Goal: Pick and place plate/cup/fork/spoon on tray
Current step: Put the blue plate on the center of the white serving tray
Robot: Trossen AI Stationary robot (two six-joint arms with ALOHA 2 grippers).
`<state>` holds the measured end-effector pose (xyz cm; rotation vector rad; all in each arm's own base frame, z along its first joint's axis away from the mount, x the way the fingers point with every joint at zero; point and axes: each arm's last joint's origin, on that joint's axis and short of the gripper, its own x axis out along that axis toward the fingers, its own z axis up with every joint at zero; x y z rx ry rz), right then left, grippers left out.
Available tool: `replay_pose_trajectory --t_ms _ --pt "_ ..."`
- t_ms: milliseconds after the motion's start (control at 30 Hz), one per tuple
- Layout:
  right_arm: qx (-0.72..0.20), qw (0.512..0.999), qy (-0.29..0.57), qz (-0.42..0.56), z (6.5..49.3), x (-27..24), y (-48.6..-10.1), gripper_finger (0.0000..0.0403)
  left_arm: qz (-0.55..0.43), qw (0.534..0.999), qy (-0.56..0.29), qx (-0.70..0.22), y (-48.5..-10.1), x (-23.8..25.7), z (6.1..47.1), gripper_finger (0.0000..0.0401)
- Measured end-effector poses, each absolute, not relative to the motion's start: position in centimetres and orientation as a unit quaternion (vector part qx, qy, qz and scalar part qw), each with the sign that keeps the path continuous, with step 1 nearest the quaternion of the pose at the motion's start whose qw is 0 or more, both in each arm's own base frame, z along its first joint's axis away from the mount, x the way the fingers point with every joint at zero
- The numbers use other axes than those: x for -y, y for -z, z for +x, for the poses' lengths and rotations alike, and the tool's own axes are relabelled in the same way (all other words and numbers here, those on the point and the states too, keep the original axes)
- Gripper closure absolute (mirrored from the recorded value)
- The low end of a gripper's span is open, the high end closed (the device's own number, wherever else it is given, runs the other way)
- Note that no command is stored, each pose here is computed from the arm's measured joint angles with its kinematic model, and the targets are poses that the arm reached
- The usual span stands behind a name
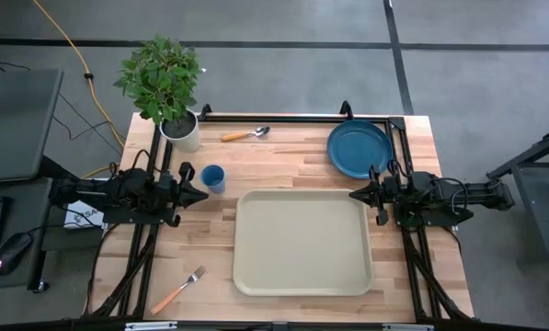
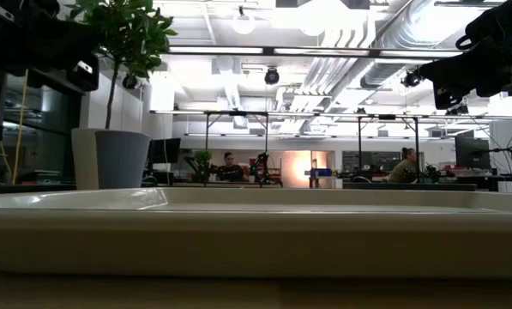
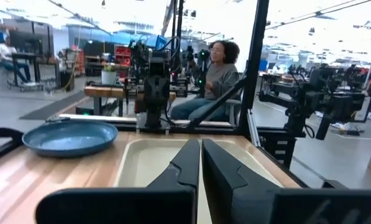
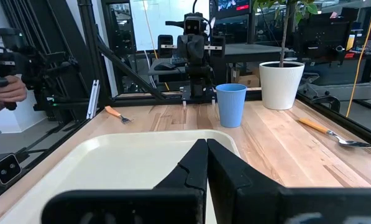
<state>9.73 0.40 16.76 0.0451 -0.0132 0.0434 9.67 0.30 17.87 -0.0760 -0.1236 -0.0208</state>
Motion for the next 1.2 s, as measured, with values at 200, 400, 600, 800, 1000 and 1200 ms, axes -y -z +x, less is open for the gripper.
replay_pose_trajectory --t_ms 200,400,600,800,1000,1200 --pt "0.007 0.999 -0.022 0.023 9.73 -0.40 -16.76 0.0403 -0.030 0.997 0.010 0.065 -17.93 -0.30 9.66 0.0401" --pt "0.007 0.999 -0.022 0.023 9.74 -0.40 -16.75 0.0403 -0.059 0.996 0.012 0.064 -17.92 -0.31 9.66 0.0401" --pt "0.007 0.999 -0.022 0.023 9.73 -0.40 -16.76 0.0403 -0.054 0.996 0.011 0.063 -17.91 -0.31 9.66 0.0401" --pt "0.006 0.999 -0.022 0.023 9.74 -0.40 -16.75 0.0403 -0.044 0.997 0.005 0.067 -17.97 -0.34 9.66 0.0401" --pt "0.006 0.999 -0.022 0.023 9.74 -0.40 -16.75 0.0403 -0.061 0.996 -0.015 0.069 -17.98 -0.46 9.65 0.0401" --pt "0.007 0.999 -0.022 0.023 9.73 -0.40 -16.76 0.0403 -0.081 0.990 -0.010 0.111 -18.78 -0.46 9.53 0.0401"
